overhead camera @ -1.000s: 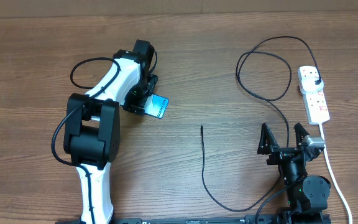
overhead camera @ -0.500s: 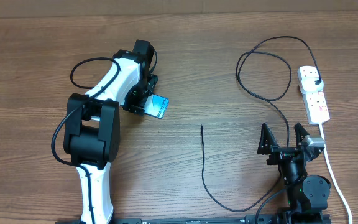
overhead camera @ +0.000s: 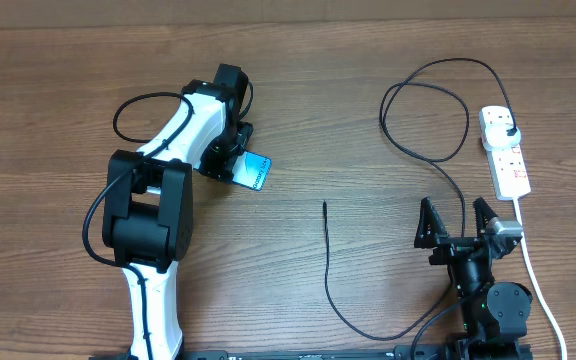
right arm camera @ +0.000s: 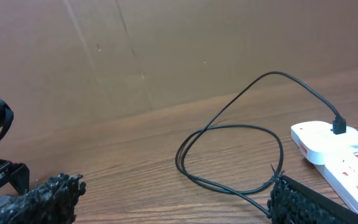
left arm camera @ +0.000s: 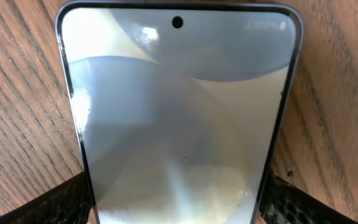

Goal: Plug charger to phone and switch on socket
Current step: 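Close the left gripper on the phone's sides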

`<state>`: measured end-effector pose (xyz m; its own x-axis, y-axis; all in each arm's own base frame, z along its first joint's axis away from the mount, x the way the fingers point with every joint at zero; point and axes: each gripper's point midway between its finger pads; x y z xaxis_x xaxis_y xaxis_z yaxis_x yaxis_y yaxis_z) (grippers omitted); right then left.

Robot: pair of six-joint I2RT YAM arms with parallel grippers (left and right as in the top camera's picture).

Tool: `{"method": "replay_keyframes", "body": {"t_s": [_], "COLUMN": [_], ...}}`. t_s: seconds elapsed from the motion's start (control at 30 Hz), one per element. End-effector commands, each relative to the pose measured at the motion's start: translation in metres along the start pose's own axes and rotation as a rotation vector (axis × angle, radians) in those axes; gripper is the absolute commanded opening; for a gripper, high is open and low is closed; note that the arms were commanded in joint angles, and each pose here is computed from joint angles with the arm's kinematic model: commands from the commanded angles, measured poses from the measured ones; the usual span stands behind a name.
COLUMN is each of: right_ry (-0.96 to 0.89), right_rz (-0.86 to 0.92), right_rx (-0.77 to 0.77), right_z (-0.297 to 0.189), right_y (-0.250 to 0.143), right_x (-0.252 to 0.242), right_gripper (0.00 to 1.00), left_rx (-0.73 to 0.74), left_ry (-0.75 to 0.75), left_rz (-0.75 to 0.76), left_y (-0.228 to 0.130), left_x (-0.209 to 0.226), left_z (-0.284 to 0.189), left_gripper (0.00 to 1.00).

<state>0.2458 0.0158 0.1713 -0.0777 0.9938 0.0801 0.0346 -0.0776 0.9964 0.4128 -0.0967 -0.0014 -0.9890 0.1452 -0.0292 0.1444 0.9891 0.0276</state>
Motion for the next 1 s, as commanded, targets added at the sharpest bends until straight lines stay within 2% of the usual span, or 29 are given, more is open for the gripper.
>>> {"method": "replay_keyframes", "body": {"t_s": [0.0,0.37,0.97], "right_ry": [-0.006,-0.006,-0.006], "right_rz": [0.005,0.005,0.005], "right_rx": [-0.004,-0.005,-0.005], "right_z": [0.0002,0.0002,0.0002], "right_y": [-0.0018,-0.0017,-0.0017], "right_x": [-0.0007,-0.0007,-0.0007], "right_gripper": [1.00,1.00,1.00], "left_rx": [-0.016,-0.016,-0.020], "left_ry": [0.103,0.103,0.102], "left_rz": [0.015,0.015,0.015], "left_y": [-0.0003,-0.0002,0.0004], "left_x": [0.0244,0.0244,0.0243], "left_z": [0.0314,0.0314,0.0313], "left_gripper": [0.85,0.82,0.64]}}
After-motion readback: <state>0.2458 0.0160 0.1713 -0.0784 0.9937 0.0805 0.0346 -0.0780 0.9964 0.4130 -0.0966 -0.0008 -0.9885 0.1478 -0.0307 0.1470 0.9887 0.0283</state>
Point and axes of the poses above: each gripper's point midway between its finger pads, its own z axis out along the fingers, its own x axis along the line the jaws close on, y = z × x, and after that the axes turned 10 degrees about -z, right-handed
